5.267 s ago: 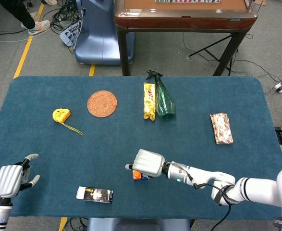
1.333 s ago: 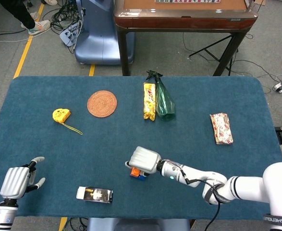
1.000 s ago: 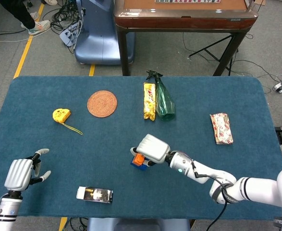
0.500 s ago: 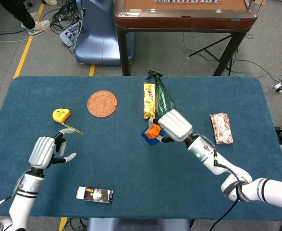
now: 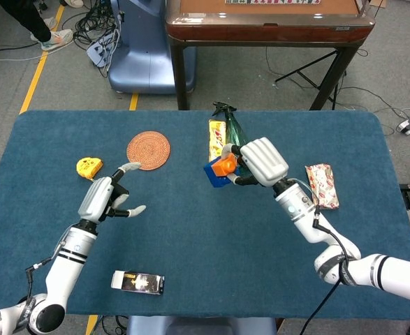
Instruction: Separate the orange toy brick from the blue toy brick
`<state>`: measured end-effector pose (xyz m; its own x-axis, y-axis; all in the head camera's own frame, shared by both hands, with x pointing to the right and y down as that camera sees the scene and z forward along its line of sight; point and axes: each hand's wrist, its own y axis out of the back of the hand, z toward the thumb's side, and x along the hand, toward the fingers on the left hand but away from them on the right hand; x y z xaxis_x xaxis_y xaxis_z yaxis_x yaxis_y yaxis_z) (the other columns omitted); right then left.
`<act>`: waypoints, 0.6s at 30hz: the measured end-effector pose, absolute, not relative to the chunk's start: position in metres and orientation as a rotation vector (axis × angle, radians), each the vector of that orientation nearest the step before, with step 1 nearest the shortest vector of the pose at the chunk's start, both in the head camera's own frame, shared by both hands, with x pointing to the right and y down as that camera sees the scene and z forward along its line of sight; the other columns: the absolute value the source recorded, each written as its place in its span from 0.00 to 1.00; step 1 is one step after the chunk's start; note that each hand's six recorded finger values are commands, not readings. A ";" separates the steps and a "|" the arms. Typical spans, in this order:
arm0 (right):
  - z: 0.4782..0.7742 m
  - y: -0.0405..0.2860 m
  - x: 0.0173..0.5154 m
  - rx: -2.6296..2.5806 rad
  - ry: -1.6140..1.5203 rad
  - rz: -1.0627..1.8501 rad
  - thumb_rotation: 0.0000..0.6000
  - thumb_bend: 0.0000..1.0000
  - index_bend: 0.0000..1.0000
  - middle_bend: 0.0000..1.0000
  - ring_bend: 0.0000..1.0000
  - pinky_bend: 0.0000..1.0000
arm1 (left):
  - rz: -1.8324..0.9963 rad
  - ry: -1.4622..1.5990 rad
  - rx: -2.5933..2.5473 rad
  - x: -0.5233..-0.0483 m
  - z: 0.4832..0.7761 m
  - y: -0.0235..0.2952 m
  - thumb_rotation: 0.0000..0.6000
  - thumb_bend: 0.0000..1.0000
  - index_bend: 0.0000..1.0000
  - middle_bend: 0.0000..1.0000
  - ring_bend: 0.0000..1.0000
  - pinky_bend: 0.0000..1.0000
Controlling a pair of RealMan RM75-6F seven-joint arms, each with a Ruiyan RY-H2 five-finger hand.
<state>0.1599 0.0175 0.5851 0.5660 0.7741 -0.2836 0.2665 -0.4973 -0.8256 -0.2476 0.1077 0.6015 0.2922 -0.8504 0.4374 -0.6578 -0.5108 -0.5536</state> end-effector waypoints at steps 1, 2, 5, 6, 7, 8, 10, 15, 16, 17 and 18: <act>0.586 0.016 0.158 -2.046 -0.849 0.853 1.00 0.33 0.74 1.00 1.00 1.00 | -1.040 1.394 -2.312 -0.245 0.602 0.107 1.00 0.00 0.17 1.00 1.00 1.00; 0.587 0.015 0.157 -2.052 -0.862 0.855 1.00 0.33 0.74 1.00 1.00 1.00 | -1.047 1.417 -2.333 -0.242 0.604 0.105 1.00 0.00 0.17 1.00 1.00 1.00; 0.589 0.012 0.152 -2.074 -0.897 0.862 1.00 0.33 0.74 1.00 1.00 1.00 | -1.071 1.473 -2.382 -0.234 0.609 0.103 1.00 0.00 0.15 1.00 1.00 1.00; 0.590 0.011 0.150 -2.080 -0.907 0.865 1.00 0.33 0.74 1.00 1.00 1.00 | -1.079 1.487 -2.395 -0.232 0.611 0.102 1.00 0.00 0.15 1.00 1.00 1.00; 0.591 0.010 0.148 -2.090 -0.920 0.868 1.00 0.33 0.74 1.00 1.00 1.00 | -1.087 1.500 -2.407 -0.230 0.613 0.102 1.00 0.00 0.15 1.00 1.00 1.00; 0.591 0.009 0.146 -2.098 -0.930 0.871 1.00 0.33 0.74 1.00 1.00 1.00 | -1.098 1.514 -2.421 -0.227 0.615 0.101 1.00 0.00 0.15 1.00 1.00 1.00; 0.592 0.008 0.142 -2.118 -0.957 0.875 1.00 0.33 0.74 1.00 1.00 1.00 | -1.109 1.532 -2.440 -0.222 0.618 0.100 1.00 0.00 0.15 1.00 1.00 1.00; 0.594 0.008 0.124 -2.163 -1.016 0.863 1.00 0.33 0.74 1.00 1.00 1.00 | -1.095 1.556 -2.455 -0.210 0.620 0.097 1.00 0.00 0.13 1.00 1.00 1.00; 0.594 0.008 0.120 -2.169 -1.025 0.858 1.00 0.33 0.74 1.00 1.00 1.00 | -1.094 1.563 -2.451 -0.209 0.620 0.097 1.00 0.00 0.13 1.00 1.00 1.00; 0.594 0.009 0.117 -2.172 -1.031 0.856 1.00 0.33 0.74 1.00 1.00 1.00 | -1.094 1.578 -2.444 -0.208 0.621 0.096 1.00 0.00 0.13 1.00 1.00 1.00; 0.594 0.009 0.114 -2.175 -1.037 0.856 1.00 0.33 0.74 1.00 1.00 1.00 | -1.094 1.591 -2.438 -0.207 0.622 0.095 1.00 0.00 0.13 1.00 1.00 1.00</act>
<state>0.1138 0.0091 0.5941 0.4932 0.8172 -0.2983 0.4478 -0.5325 -0.7183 -0.2068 0.0952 0.6218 0.2294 -0.8129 0.5354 -0.7906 -0.4764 -0.3846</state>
